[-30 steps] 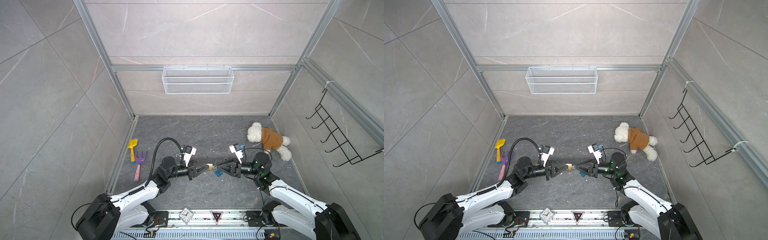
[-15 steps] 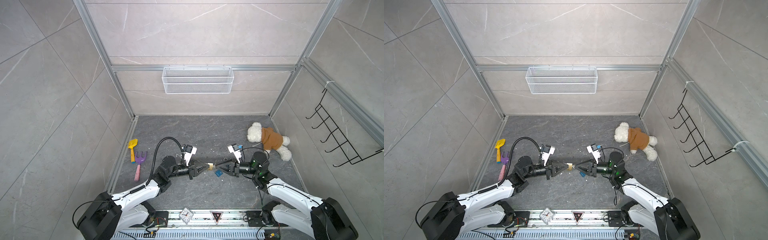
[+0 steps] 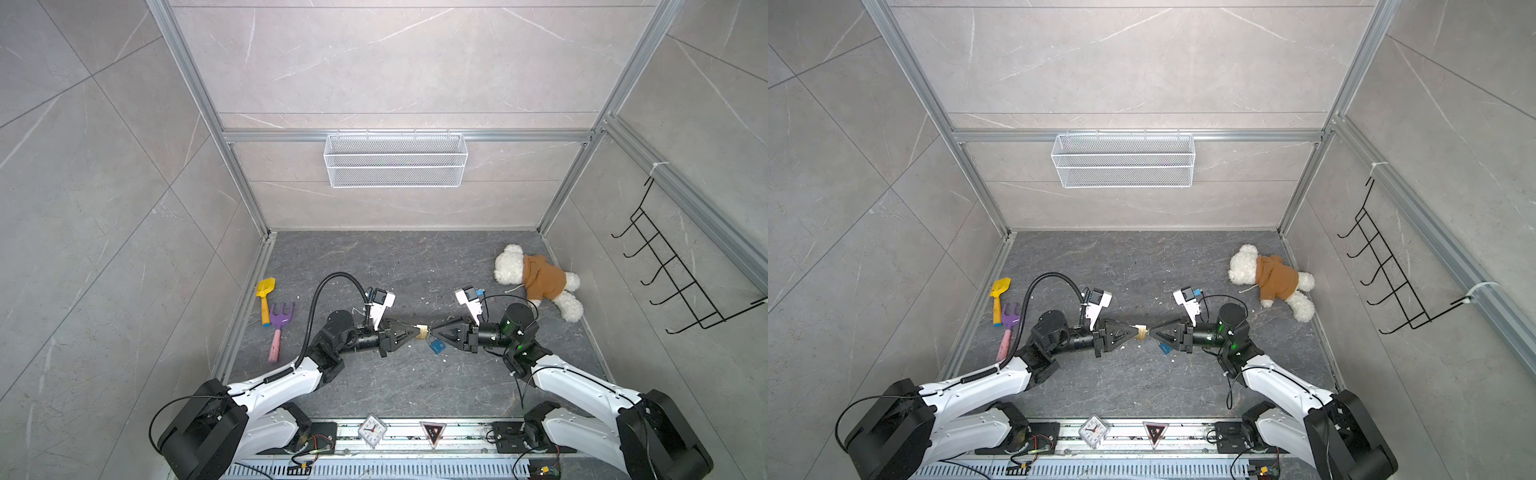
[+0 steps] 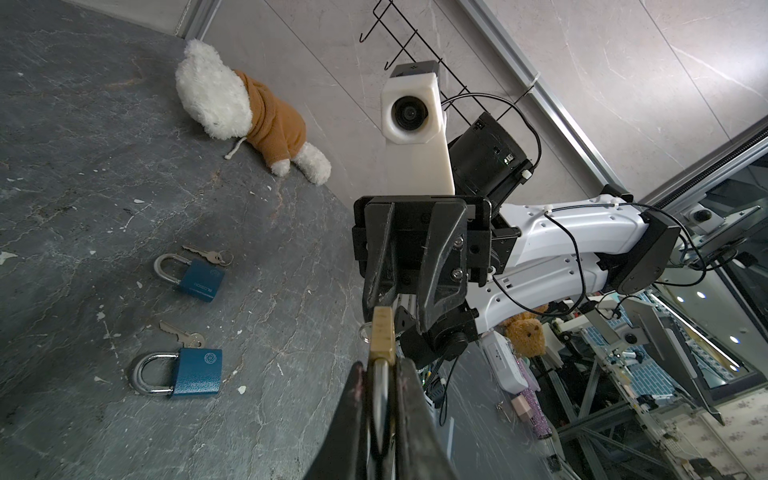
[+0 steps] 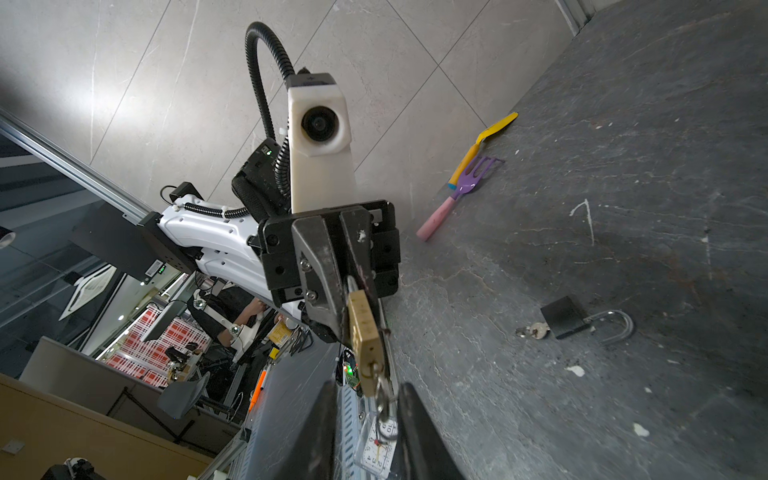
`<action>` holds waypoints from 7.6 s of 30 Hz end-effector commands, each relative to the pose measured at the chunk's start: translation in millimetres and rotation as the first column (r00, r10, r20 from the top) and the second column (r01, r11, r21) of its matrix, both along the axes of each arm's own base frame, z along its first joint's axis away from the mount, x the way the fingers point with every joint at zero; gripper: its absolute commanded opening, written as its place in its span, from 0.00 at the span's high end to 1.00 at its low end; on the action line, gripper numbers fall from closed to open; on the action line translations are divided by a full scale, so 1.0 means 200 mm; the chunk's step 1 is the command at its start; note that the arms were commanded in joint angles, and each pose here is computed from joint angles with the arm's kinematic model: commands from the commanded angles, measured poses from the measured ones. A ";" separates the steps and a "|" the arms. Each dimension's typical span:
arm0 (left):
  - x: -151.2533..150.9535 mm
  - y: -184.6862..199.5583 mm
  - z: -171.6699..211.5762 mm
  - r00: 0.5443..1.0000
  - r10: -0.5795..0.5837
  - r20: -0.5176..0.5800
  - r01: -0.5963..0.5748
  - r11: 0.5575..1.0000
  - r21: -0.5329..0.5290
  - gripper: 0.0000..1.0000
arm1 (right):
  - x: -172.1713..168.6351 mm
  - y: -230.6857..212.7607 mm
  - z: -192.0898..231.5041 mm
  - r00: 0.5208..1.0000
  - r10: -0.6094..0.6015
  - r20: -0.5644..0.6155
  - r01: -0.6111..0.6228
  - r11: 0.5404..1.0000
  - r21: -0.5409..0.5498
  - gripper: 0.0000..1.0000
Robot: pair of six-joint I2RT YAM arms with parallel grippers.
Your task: Lock with the key
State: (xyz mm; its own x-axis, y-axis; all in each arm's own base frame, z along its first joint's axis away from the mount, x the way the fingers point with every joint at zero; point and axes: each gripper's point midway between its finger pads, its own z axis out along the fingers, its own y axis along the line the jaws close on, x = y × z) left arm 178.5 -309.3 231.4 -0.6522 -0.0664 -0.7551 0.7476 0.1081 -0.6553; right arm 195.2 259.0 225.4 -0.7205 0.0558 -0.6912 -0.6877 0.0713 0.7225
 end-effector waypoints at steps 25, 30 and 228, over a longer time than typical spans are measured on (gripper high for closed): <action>-0.01 0.00 0.18 0.995 -0.002 0.102 0.010 0.997 -0.077 1.00 | -0.02 0.05 -0.02 0.999 0.048 -0.006 -0.048 0.999 0.024 0.87; 0.01 0.00 0.16 0.995 0.004 0.095 0.002 0.998 -0.064 1.00 | -0.03 0.05 -0.01 0.998 0.056 -0.011 -0.056 0.998 0.031 0.99; 0.41 0.38 -0.52 0.867 0.439 0.235 -0.450 0.490 0.746 0.27 | 0.06 0.00 -1.01 0.713 -0.666 -0.219 0.451 0.675 -0.585 0.71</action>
